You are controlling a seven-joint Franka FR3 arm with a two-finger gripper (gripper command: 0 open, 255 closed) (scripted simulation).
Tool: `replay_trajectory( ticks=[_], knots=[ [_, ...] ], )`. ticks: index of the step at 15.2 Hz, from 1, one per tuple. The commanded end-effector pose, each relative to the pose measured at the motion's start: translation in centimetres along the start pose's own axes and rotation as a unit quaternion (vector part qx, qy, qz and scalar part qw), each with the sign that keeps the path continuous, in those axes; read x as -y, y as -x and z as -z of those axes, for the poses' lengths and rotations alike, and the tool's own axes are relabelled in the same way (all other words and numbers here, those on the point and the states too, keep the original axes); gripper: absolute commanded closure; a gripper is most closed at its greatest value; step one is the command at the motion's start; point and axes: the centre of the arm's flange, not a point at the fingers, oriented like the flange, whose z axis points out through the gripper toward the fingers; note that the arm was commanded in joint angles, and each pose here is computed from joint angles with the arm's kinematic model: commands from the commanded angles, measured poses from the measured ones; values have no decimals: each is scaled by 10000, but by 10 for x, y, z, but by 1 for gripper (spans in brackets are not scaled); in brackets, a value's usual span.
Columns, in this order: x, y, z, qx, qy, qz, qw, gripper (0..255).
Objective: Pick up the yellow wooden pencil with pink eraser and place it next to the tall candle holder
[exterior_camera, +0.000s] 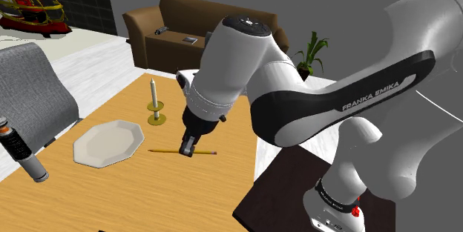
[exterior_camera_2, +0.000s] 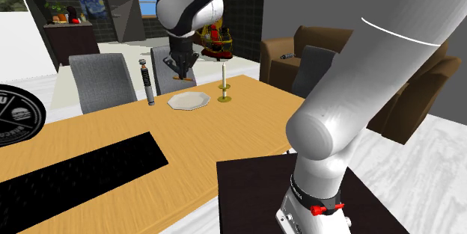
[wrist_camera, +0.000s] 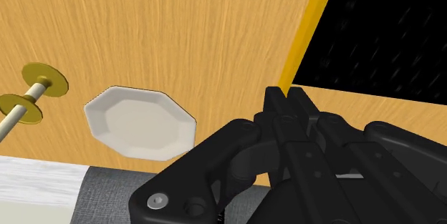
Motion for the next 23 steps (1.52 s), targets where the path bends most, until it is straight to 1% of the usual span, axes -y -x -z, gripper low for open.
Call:
replay_trajectory(
  ticks=[1,23],
  knots=[
    [-1,-3,10,2,0,1,10000,255],
    [-284,-58,-29,2,0,1,10000,255]
  ],
)
